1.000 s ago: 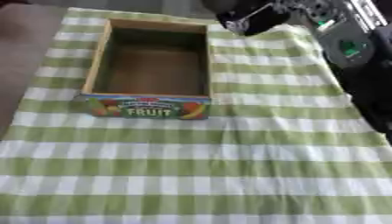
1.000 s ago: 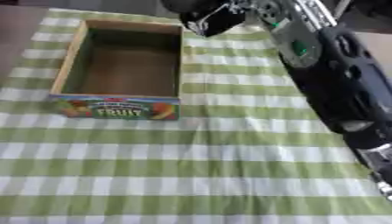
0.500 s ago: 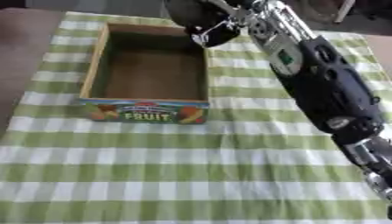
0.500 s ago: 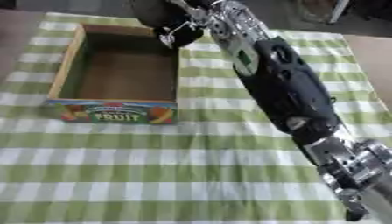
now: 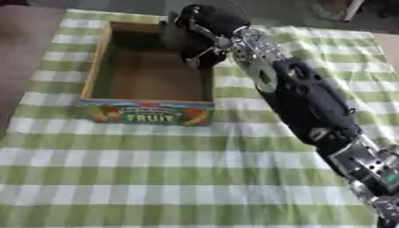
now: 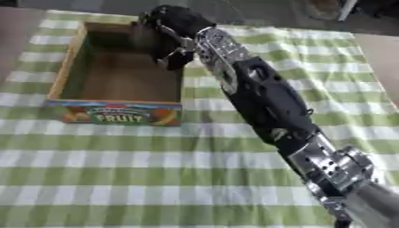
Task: Pick up objects on the table and place them in the box.
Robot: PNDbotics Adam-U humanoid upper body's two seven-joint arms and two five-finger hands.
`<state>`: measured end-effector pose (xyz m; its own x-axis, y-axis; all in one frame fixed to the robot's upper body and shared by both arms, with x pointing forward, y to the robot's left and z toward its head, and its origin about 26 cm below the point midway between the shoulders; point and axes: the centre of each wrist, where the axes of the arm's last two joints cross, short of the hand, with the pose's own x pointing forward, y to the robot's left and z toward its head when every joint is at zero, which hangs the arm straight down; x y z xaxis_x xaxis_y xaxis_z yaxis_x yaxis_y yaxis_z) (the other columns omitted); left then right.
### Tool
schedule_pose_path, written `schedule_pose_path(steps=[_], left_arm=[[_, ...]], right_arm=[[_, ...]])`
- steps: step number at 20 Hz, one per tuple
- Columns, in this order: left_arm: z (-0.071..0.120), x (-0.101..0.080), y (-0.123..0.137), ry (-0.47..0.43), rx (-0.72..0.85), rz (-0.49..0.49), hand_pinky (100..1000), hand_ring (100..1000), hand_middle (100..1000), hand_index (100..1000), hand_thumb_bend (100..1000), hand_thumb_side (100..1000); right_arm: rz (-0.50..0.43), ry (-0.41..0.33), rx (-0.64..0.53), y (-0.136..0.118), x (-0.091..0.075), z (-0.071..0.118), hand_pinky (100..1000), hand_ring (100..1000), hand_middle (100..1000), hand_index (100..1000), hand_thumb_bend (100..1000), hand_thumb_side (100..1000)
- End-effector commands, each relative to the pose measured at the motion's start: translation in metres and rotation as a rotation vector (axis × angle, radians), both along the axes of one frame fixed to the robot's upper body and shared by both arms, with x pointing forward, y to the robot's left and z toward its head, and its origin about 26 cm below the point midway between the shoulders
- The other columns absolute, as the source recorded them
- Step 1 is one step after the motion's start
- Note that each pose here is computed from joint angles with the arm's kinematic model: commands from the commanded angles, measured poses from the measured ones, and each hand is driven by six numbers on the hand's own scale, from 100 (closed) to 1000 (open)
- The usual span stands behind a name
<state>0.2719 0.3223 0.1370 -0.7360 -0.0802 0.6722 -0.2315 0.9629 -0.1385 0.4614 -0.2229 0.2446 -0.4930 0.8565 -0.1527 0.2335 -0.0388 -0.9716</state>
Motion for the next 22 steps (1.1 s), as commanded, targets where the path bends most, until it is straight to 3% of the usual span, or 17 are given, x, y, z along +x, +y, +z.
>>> schedule_pose_path(steps=[1, 3, 4, 14, 18, 22], left_arm=[[0.010, 0.000, -0.002, -0.037, 0.015, -0.018, 287, 331, 574, 376, 100, 809], [0.011, 0.001, -0.003, -0.043, 0.013, -0.024, 288, 332, 574, 378, 100, 824], [0.012, 0.001, -0.003, -0.046, 0.011, -0.027, 288, 332, 574, 379, 100, 808], [0.014, 0.003, -0.005, -0.054, 0.008, -0.044, 287, 331, 573, 375, 100, 807], [0.012, 0.001, -0.004, -0.043, 0.010, -0.035, 288, 331, 574, 376, 100, 807], [0.011, 0.001, -0.004, -0.041, 0.010, -0.034, 288, 331, 574, 375, 100, 807]], right_arm=[[0.014, -0.023, -0.010, 0.002, 0.003, 0.007, 904, 946, 618, 753, 100, 198], [0.027, -0.026, -0.012, 0.004, 0.004, 0.006, 906, 946, 620, 754, 100, 232], [0.034, -0.029, -0.015, 0.005, 0.005, 0.006, 907, 948, 625, 758, 100, 198], [0.066, 0.010, -0.096, 0.002, 0.009, -0.001, 910, 947, 660, 787, 100, 198], [0.055, -0.130, -0.110, 0.004, 0.000, 0.029, 891, 900, 625, 743, 100, 198], [0.140, -0.297, -0.103, 0.020, -0.016, 0.061, 891, 888, 636, 736, 100, 201]])
